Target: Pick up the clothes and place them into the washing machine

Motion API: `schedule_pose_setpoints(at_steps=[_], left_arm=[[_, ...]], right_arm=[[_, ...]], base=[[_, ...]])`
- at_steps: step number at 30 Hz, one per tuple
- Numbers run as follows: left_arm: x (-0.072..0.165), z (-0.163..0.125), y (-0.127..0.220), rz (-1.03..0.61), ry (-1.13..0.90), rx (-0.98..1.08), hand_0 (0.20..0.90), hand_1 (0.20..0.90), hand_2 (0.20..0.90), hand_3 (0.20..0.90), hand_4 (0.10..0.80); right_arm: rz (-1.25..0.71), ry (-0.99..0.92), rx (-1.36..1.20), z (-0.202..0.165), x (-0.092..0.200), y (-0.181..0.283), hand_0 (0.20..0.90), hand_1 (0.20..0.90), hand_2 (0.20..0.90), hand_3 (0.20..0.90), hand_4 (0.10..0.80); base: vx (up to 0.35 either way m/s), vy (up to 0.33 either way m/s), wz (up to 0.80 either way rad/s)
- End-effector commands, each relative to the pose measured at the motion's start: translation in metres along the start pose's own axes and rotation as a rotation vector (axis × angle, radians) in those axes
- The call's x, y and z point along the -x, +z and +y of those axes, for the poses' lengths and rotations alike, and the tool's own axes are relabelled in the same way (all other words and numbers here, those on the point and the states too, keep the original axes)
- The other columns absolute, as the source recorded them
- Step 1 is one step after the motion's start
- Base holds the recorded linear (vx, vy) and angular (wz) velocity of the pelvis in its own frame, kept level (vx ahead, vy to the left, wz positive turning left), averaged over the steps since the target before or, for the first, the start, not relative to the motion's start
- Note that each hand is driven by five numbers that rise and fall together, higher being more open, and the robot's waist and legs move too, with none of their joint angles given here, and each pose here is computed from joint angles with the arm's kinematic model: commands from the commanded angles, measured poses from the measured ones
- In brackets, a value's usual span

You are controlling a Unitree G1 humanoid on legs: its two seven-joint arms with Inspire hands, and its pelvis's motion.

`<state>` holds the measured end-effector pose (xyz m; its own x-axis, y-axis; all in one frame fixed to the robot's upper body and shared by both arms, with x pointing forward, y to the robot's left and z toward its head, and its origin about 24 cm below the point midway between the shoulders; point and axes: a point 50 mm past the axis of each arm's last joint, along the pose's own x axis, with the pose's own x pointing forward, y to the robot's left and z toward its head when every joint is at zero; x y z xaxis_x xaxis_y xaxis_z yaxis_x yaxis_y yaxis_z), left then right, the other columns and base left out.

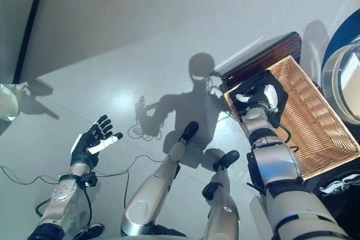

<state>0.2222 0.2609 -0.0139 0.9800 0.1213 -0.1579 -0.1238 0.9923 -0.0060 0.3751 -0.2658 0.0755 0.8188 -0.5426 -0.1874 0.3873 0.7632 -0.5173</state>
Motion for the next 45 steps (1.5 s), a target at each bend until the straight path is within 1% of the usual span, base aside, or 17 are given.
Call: schedule_pose_setpoints(at_steps=[1, 6, 11, 14, 18, 22, 23, 24, 25, 26, 27, 28, 29, 32, 36, 40, 45], left_arm=[[0.016, 0.036, 0.004, -0.035, 0.114, -0.065, 0.9, 0.9, 0.9, 0.9, 0.8], [0.022, 0.034, -0.011, 0.021, 0.125, -0.044, 0.9, 0.9, 0.9, 0.9, 0.8], [0.025, 0.033, -0.02, 0.057, 0.126, -0.029, 0.9, 0.9, 0.9, 0.9, 0.8], [0.028, 0.031, -0.024, 0.074, 0.124, -0.015, 0.9, 0.9, 0.9, 0.9, 0.8], [0.029, 0.03, -0.027, 0.084, 0.117, -0.009, 0.9, 0.9, 0.9, 0.9, 0.8], [0.03, 0.028, -0.027, 0.087, 0.107, -0.02, 0.9, 0.9, 0.9, 0.9, 0.8], [0.03, 0.027, -0.027, 0.086, 0.107, -0.019, 0.9, 0.9, 0.9, 0.9, 0.8], [0.03, 0.028, -0.027, 0.081, 0.108, -0.023, 0.9, 0.9, 0.9, 0.9, 0.8], [0.029, 0.027, -0.026, 0.078, 0.107, -0.024, 0.9, 0.9, 0.9, 0.9, 0.8], [0.029, 0.027, -0.025, 0.071, 0.101, -0.029, 0.9, 0.9, 0.9, 0.9, 0.8], [0.029, 0.027, -0.023, 0.065, 0.101, -0.032, 0.9, 0.9, 0.9, 0.9, 0.8], [0.027, 0.027, -0.021, 0.054, 0.1, -0.035, 0.9, 0.9, 0.9, 0.9, 0.8], [0.027, 0.027, -0.021, 0.054, 0.1, -0.035, 0.9, 0.9, 0.9, 0.9, 0.8], [0.024, 0.024, -0.01, 0.002, 0.09, -0.03, 0.9, 0.9, 0.9, 0.9, 0.8], [0.024, 0.023, -0.005, -0.02, 0.079, -0.039, 0.9, 0.9, 0.9, 0.9, 0.8], [0.021, 0.023, 0.0, -0.038, 0.083, -0.038, 0.9, 0.9, 0.9, 0.9, 0.8], [0.02, 0.025, 0.002, -0.048, 0.105, -0.027, 0.9, 0.9, 0.9, 0.9, 0.8]], right_arm=[[0.002, -0.096, -0.072, -0.015, 0.0, -0.021, 0.2, 0.2, 0.2, 0.2, 0.3], [0.033, -0.176, -0.327, -0.035, -0.001, -0.039, 0.2, 0.2, 0.2, 0.2, 0.3], [0.065, -0.195, -0.515, -0.042, 0.001, -0.055, 0.2, 0.2, 0.2, 0.2, 0.3], [0.071, -0.192, -0.571, -0.043, 0.003, -0.061, 0.2, 0.2, 0.2, 0.2, 0.3], [0.046, -0.196, -0.472, -0.05, 0.0, -0.056, 0.2, 0.2, 0.2, 0.2, 0.3], [-0.02, -0.188, -0.28, -0.052, -0.005, -0.034, 0.2, 0.2, 0.2, 0.2, 0.3], [-0.02, -0.188, -0.28, -0.052, -0.005, -0.034, 0.2, 0.2, 0.2, 0.2, 0.3], [-0.071, -0.174, -0.141, -0.048, -0.006, -0.02, 0.2, 0.2, 0.2, 0.2, 0.3], [-0.088, -0.174, -0.066, -0.047, -0.007, -0.017, 0.2, 0.2, 0.2, 0.2, 0.3], [-0.107, -0.174, 0.018, -0.046, -0.007, -0.012, 0.255, 0.255, 0.255, 0.255, 0.339], [-0.124, -0.172, 0.046, -0.045, -0.007, -0.007, 0.469, 0.469, 0.469, 0.469, 0.492], [-0.139, -0.171, 0.067, -0.043, -0.007, -0.002, 0.82, 0.82, 0.82, 0.82, 0.743], [-0.139, -0.171, 0.067, -0.043, -0.007, -0.002, 0.9, 0.9, 0.9, 0.9, 0.8], [-0.159, -0.179, 0.161, -0.044, -0.009, 0.007, 0.9, 0.9, 0.9, 0.9, 0.8], [-0.18, -0.195, 0.226, -0.051, -0.011, 0.018, 0.9, 0.9, 0.9, 0.9, 0.8], [-0.176, -0.217, 0.247, -0.06, -0.013, 0.023, 0.9, 0.9, 0.9, 0.9, 0.8], [-0.16, -0.214, 0.247, -0.058, -0.013, 0.02, 0.9, 0.9, 0.9, 0.9, 0.8]], base=[[0.016, 0.005, -0.06], [0.01, 0.011, -0.08], [0.007, 0.004, -0.09], [-0.04, 0.032, -0.07], [0.01, -0.013, -0.02], [-0.042, 0.014, -0.02], [-0.091, 0.052, -0.05], [-0.007, 0.005, -0.05], [0.0, 0.0, 0.0], [0.011, -0.004, 0.05], [0.013, -0.014, 0.1], [0.009, -0.013, 0.08], [0.081, -0.077, 0.15], [0.058, -0.055, 0.15], [0.02, 0.001, 0.12], [0.029, 0.026, 0.09], [0.048, 0.045, 0.04]])
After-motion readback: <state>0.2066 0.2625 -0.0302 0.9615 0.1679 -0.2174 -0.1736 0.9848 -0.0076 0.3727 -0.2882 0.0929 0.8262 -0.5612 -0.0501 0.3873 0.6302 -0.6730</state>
